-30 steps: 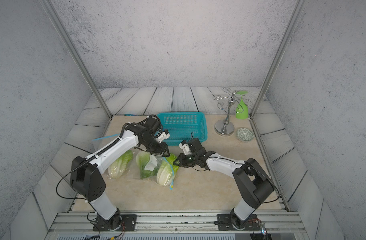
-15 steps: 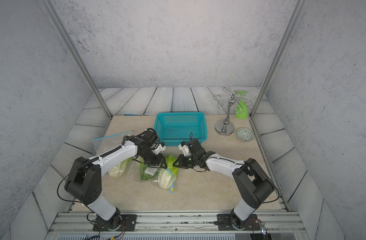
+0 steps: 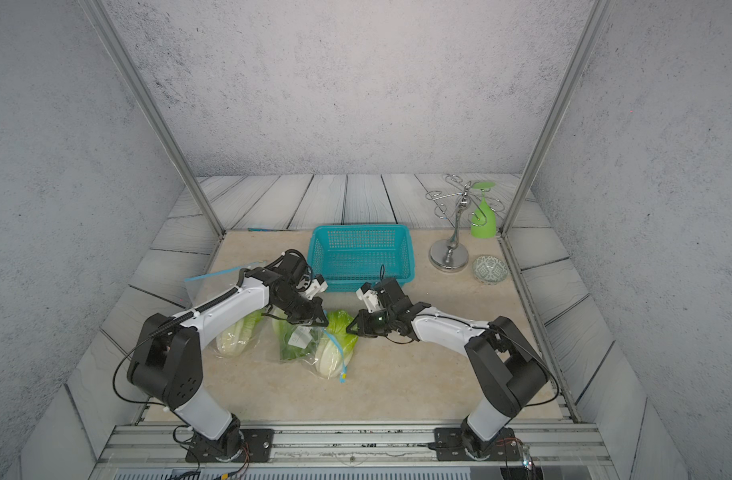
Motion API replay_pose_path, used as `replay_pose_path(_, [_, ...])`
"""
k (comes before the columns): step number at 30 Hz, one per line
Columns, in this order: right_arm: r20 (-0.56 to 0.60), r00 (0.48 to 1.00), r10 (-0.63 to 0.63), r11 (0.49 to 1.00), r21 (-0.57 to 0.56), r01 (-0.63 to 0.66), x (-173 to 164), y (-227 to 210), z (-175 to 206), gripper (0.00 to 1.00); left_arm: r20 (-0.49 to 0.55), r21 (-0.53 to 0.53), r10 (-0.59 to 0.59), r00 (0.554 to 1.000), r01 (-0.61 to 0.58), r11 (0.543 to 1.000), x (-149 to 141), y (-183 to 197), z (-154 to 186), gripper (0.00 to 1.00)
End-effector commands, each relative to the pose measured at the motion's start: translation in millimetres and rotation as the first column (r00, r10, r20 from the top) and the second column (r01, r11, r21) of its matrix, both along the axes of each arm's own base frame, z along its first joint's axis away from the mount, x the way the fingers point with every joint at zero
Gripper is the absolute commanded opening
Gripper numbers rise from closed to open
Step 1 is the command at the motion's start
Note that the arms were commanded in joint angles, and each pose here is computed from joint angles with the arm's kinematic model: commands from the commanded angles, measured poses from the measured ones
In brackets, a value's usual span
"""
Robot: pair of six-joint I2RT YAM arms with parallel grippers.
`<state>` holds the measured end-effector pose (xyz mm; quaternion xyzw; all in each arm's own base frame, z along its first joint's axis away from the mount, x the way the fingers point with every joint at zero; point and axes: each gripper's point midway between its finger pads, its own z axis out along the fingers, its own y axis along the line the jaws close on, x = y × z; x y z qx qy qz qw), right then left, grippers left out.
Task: Put the chinese cabbages into a zipper bag and zip it
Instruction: Adjust the zipper food storage bag at the center of the board.
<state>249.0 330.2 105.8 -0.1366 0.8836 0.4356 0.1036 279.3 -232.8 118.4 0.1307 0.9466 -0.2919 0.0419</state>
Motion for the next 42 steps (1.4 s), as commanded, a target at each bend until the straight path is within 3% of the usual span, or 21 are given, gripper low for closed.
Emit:
replay_pose_path(1, [0.045,0.995,0.094,0.995,0.041,-0.096,-20.6,3.4,23.6,0.06,0.122,-0.014,-0.006,0.992,0.007,1.0,13.6,0.9,39.9,0.0])
replay_pose_path(8, [0.101,0.979,0.179,0.984,-0.007,-0.179,-37.0,13.6,37.7,0.05,0.172,-0.061,0.005,0.985,0.006,0.998,17.7,-13.3,65.5,0.0])
replay_pose_path(17, [0.09,0.985,0.15,0.989,-0.015,-0.149,-24.2,27.6,46.4,0.02,0.208,-0.187,0.024,0.978,0.016,0.982,16.6,-42.2,93.4,0.0])
replay_pose_path(21, [0.05,0.995,0.091,0.996,-0.007,-0.091,-11.0,35.9,63.4,0.06,0.211,-0.251,0.045,0.976,0.009,0.968,15.4,-50.0,112.0,0.0])
replay_pose_path(25, [0.006,0.998,0.067,0.998,-0.013,-0.067,-9.3,33.7,78.5,0.13,0.233,-0.297,0.068,0.97,0.004,0.955,10.5,-50.4,137.6,0.0])
replay_pose_path(34, [0.077,0.99,0.118,0.99,-0.08,-0.112,-20.9,7.8,129.1,0.47,0.294,-0.456,0.188,0.937,-0.035,0.889,6.6,-52.5,195.8,0.0])
replay_pose_path(42, [0.114,0.99,0.078,0.995,0.05,-0.084,-23.9,-10.7,192.5,0.6,0.292,-0.514,0.273,0.917,-0.091,0.853,26.7,-51.8,215.5,0.0])
